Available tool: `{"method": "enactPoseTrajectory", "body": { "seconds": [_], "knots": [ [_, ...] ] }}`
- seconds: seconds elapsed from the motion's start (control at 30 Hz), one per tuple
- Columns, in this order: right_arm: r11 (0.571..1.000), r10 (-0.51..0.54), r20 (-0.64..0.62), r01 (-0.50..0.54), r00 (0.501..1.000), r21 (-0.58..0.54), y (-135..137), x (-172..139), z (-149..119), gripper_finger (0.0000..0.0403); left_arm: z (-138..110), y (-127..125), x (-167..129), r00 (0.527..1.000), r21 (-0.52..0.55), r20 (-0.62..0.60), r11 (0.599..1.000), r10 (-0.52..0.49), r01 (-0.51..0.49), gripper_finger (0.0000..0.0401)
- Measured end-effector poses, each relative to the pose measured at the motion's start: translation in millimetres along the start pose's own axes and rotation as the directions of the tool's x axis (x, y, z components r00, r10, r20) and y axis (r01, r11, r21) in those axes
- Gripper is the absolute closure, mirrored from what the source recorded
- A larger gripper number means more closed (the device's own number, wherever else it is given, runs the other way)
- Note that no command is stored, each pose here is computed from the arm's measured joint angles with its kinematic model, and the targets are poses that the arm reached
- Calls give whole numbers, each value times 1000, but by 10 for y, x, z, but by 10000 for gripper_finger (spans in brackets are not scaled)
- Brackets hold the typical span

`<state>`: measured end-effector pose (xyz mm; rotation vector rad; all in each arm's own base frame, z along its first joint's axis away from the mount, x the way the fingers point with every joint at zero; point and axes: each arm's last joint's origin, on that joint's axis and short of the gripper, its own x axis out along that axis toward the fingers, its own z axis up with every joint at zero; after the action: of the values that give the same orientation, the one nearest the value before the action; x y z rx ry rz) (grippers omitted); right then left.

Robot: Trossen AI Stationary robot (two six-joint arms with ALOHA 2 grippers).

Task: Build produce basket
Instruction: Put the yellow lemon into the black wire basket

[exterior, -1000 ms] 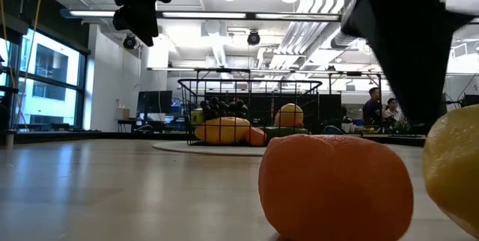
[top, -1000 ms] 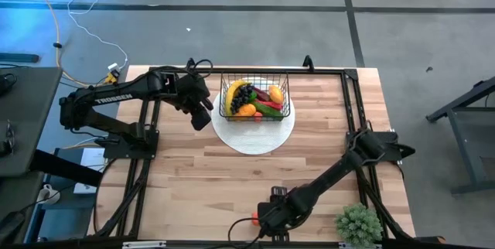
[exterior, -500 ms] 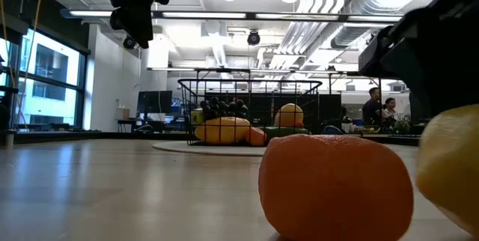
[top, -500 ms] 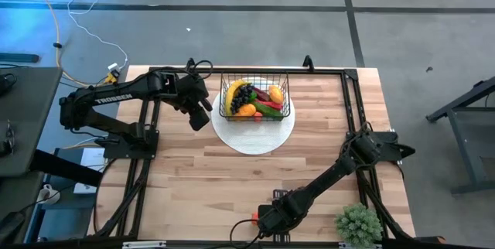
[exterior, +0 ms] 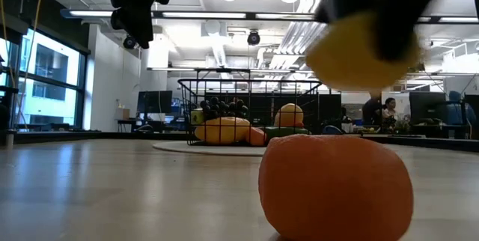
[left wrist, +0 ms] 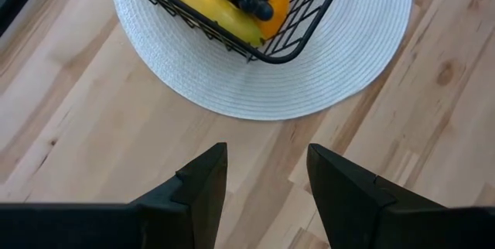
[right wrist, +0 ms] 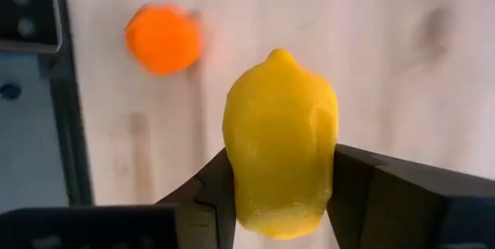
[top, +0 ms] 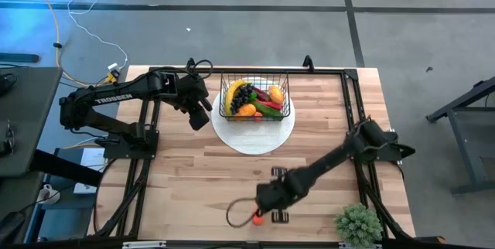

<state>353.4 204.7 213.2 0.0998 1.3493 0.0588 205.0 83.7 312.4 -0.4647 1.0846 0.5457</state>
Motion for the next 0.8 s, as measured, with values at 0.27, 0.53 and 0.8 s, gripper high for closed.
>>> {"method": "enactPoseTrajectory", "body": {
  "seconds": [0.27,0.53,0.8],
  "knots": [
    [996,-86,117,85,989,14,-711,-482,255,281,1,0,0,1000,0,1,1000,0,0,231],
    [980,-160,214,128,964,153,-1663,-879,433,281,25,-10,65,1000,1,-21,1000,7,-7,231],
    [917,-269,234,175,934,358,-2600,-1065,430,280,54,-23,152,999,35,-50,999,16,-14,231]
  ]
}}
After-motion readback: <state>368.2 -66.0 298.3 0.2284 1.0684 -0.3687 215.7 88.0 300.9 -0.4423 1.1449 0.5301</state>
